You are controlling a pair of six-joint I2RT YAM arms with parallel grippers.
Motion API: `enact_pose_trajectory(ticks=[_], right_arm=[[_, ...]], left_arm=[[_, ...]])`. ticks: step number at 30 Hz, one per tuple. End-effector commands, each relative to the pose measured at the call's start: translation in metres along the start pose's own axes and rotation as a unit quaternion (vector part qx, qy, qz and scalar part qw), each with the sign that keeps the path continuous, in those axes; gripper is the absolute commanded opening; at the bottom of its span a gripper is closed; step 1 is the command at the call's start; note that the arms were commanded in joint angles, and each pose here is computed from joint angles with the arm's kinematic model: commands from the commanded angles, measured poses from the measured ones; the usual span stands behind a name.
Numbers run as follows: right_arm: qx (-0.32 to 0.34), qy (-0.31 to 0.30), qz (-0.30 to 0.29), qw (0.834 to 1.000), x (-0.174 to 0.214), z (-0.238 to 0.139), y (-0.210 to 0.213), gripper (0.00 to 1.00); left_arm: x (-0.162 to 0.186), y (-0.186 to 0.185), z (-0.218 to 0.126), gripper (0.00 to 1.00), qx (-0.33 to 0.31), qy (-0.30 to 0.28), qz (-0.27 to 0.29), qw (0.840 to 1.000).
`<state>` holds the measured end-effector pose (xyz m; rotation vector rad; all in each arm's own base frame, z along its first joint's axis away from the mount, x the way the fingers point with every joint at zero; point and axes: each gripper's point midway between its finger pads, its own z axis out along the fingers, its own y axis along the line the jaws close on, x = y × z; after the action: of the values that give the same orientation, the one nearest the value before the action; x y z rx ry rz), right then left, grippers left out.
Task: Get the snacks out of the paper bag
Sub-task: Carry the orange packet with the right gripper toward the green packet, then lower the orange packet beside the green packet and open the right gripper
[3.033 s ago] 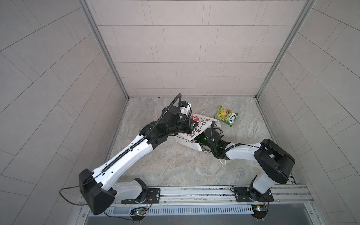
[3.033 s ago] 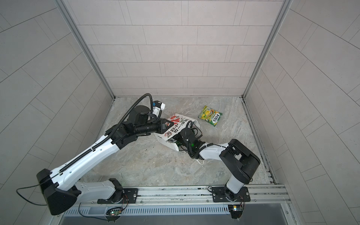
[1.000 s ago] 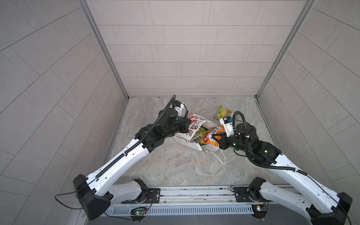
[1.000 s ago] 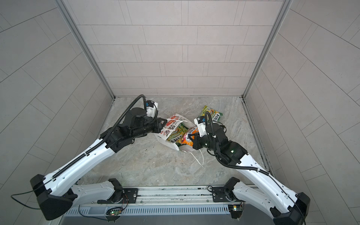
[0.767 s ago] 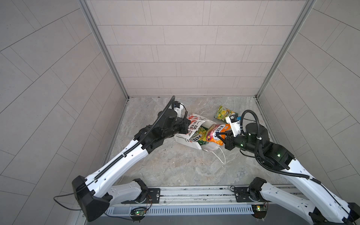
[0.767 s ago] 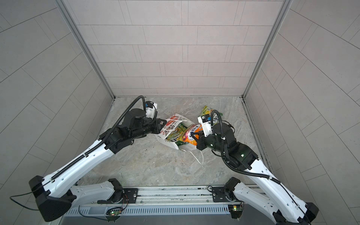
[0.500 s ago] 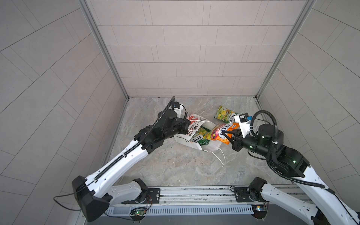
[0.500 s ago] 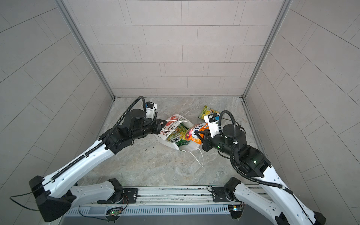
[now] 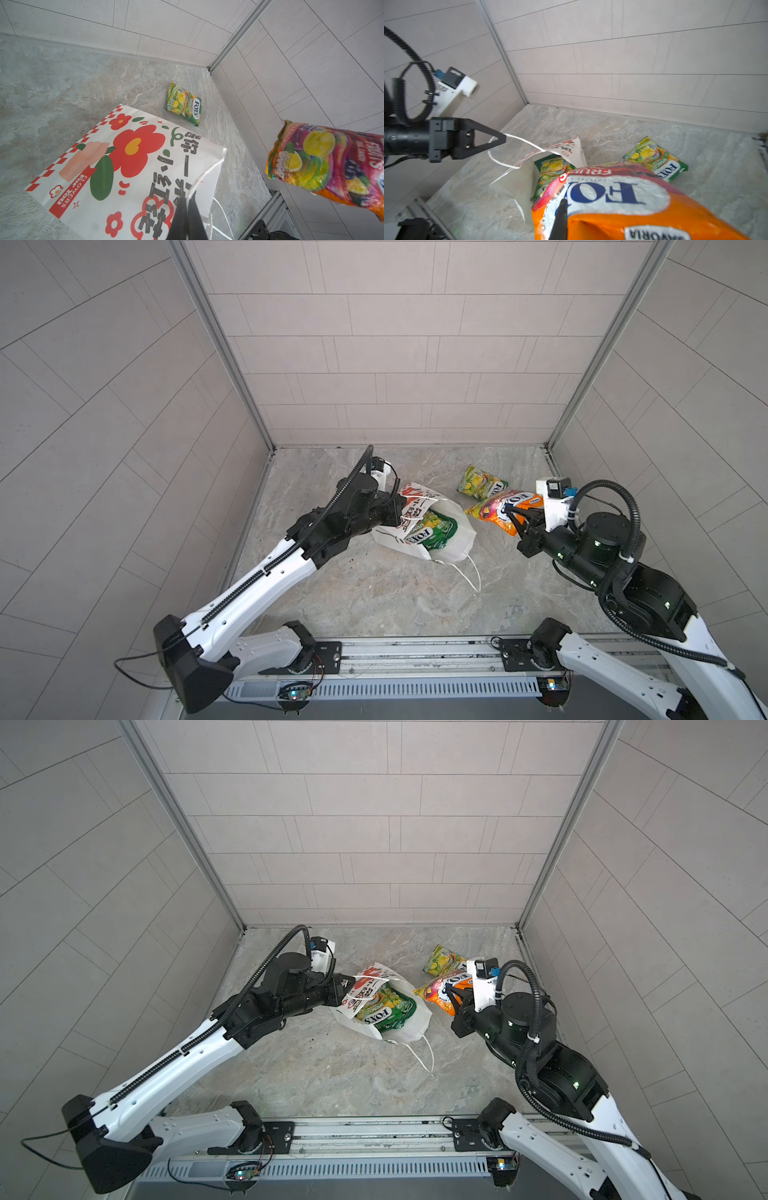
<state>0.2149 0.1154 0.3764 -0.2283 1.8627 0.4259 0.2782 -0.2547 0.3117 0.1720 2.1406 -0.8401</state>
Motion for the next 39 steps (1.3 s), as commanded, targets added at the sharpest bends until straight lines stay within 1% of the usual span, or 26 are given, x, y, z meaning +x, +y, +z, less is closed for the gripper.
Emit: enact_pose_trajectory(ticks=[1,3,5,7,10,12,17,22,30,35,39], right_arm=[[0.093,-0.002,-0.033,0.995,-0.007,0.005,-0.032,0.00],[0.123,0.014,-0.040,0.991,-0.002,0.014,-0.045,0.00],[0.142,0.035,-0.033,0.989,0.006,0.026,-0.059,0.00],[0.144,0.053,-0.014,0.988,0.016,0.038,-0.073,0.00],[0.118,0.054,0.028,0.991,0.024,0.054,-0.088,0.00],[0.116,0.058,0.046,0.990,0.029,0.063,-0.101,0.00],[0.135,0.097,0.078,0.983,0.051,0.087,-0.136,0.00],[0.156,0.131,0.097,0.974,0.066,0.111,-0.167,0.00],[0.128,0.186,0.132,0.965,0.089,0.156,-0.201,0.00],[0.109,0.224,0.136,0.959,0.109,0.172,-0.218,0.00],[0.103,0.268,0.146,0.947,0.135,0.177,-0.231,0.00]], left_arm=[[-0.003,-0.003,-0.004,0.00,0.006,-0.010,0.003,1.000],[-0.003,-0.004,-0.004,0.00,0.007,-0.009,0.003,1.000],[-0.004,-0.004,-0.004,0.00,0.008,-0.010,0.002,1.000],[-0.004,-0.004,-0.005,0.00,0.008,-0.011,0.002,1.000],[-0.004,-0.005,-0.006,0.00,0.010,-0.011,0.002,1.000],[-0.003,-0.004,-0.006,0.00,0.009,-0.009,0.002,1.000],[-0.002,-0.003,-0.006,0.00,0.009,-0.008,0.002,1.000],[0.000,-0.003,-0.006,0.00,0.008,-0.006,0.003,1.000],[0.000,-0.005,-0.006,0.00,0.015,-0.006,0.005,1.000],[-0.001,-0.005,-0.006,0.00,0.014,-0.006,0.007,1.000],[-0.001,-0.006,-0.006,0.00,0.015,-0.006,0.009,1.000]])
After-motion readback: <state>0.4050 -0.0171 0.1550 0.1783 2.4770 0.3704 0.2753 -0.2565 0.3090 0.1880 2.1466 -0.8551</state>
